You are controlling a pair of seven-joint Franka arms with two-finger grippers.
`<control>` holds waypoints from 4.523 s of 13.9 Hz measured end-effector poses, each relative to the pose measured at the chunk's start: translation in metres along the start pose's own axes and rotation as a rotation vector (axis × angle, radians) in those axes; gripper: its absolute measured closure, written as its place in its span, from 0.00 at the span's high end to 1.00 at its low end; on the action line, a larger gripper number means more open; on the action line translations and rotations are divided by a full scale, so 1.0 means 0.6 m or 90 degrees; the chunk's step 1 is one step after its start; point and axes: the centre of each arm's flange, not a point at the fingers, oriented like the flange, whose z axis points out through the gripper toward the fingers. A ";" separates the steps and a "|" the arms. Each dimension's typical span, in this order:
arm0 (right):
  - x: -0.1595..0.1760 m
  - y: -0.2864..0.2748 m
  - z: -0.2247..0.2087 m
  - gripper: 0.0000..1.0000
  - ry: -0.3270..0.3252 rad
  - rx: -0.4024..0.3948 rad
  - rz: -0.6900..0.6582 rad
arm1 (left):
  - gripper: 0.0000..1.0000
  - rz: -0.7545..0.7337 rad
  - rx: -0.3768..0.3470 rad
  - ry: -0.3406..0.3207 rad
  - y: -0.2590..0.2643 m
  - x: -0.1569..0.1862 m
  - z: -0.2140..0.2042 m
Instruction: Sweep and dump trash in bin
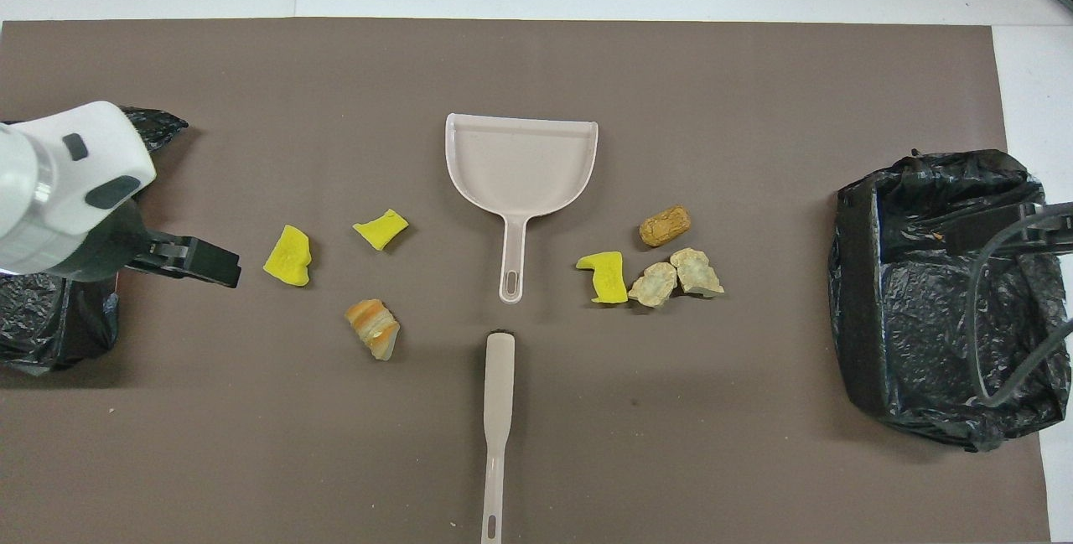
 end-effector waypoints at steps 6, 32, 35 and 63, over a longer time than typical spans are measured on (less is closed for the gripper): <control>0.000 -0.012 0.008 1.00 -0.007 0.000 -0.009 | 1.00 -0.010 0.014 0.001 0.143 -0.055 0.088; -0.001 -0.012 0.009 1.00 -0.006 0.000 -0.022 | 0.59 -0.075 0.055 -0.005 0.387 -0.251 0.401; -0.001 -0.012 0.010 1.00 -0.006 0.000 -0.022 | 0.26 -0.076 0.055 -0.004 0.386 -0.250 0.401; 0.061 -0.662 0.447 1.00 0.052 0.060 0.053 | 0.26 -0.075 0.035 -0.004 -0.332 -0.084 0.250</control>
